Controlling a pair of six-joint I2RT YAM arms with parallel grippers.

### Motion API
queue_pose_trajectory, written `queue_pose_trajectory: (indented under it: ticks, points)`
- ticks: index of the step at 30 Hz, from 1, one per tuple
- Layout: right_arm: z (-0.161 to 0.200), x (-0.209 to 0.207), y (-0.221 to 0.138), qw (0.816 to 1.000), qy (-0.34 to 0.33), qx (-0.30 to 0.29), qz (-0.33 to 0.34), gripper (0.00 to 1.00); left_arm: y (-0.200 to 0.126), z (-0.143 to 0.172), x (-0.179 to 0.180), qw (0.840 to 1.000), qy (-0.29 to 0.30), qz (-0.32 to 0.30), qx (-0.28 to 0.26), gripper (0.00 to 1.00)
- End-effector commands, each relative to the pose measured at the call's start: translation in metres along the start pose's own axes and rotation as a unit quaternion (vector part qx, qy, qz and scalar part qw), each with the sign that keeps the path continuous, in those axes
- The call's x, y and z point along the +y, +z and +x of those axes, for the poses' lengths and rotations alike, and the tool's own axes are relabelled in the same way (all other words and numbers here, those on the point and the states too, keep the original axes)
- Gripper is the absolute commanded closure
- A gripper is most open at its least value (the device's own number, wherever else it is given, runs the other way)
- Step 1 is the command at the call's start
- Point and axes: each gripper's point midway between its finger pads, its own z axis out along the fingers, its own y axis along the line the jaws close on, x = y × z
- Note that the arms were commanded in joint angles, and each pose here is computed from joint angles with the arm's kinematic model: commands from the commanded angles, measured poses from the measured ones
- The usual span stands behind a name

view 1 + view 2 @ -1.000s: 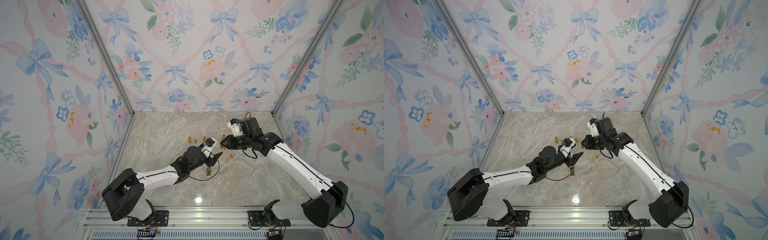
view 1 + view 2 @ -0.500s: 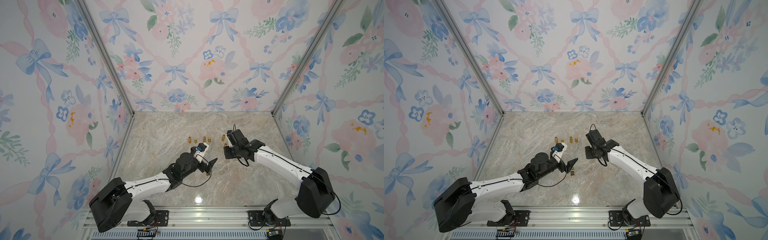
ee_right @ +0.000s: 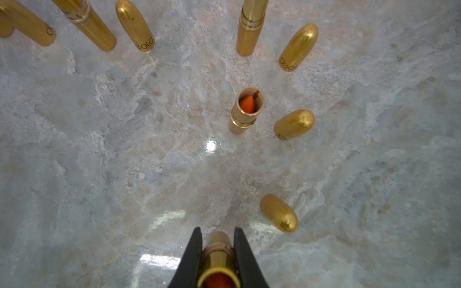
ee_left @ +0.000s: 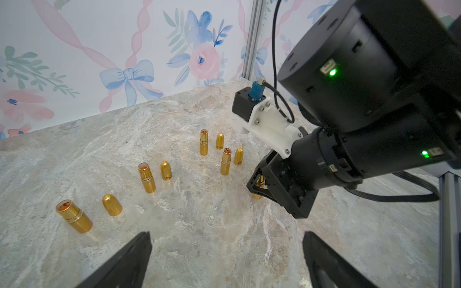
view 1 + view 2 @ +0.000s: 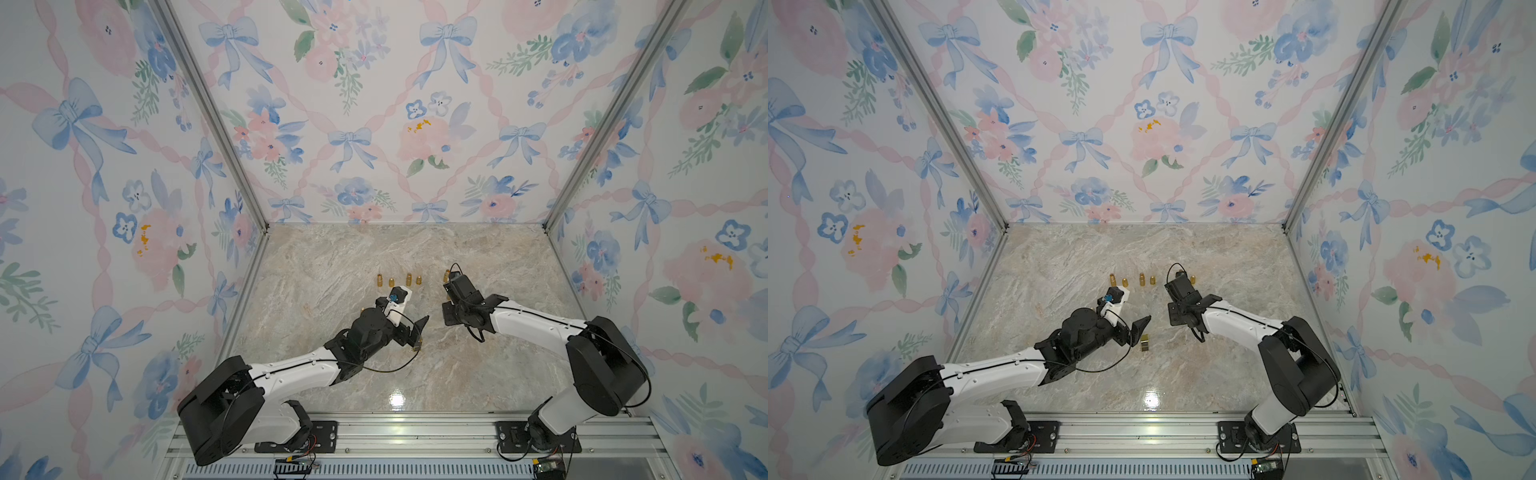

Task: Open the lipstick cap
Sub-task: Place the lipstick at the center of the board.

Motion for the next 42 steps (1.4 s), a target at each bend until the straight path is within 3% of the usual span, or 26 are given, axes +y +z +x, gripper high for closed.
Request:
queue_pose_trajectory:
  ticks: [1,25,38,42]
  points:
    - [-0.002,0.000,0.011,1.000,0.012,-0.017,0.006,0.84,0.000,0.009,0.004,1.000,-0.010,-0.010,0.010,0.02]
    - [0.018,-0.004,0.032,1.000,0.011,-0.007,0.007,0.83,0.004,0.007,0.007,1.000,-0.003,-0.020,0.010,0.02]
    - [-0.004,0.006,0.015,1.000,0.000,-0.018,-0.002,0.62,-0.001,0.002,0.010,1.000,0.000,-0.028,0.001,0.02]
    - [-0.025,0.005,-0.010,0.999,0.006,-0.043,-0.009,0.55,-0.006,-0.001,0.013,0.999,0.002,-0.036,-0.006,0.02]
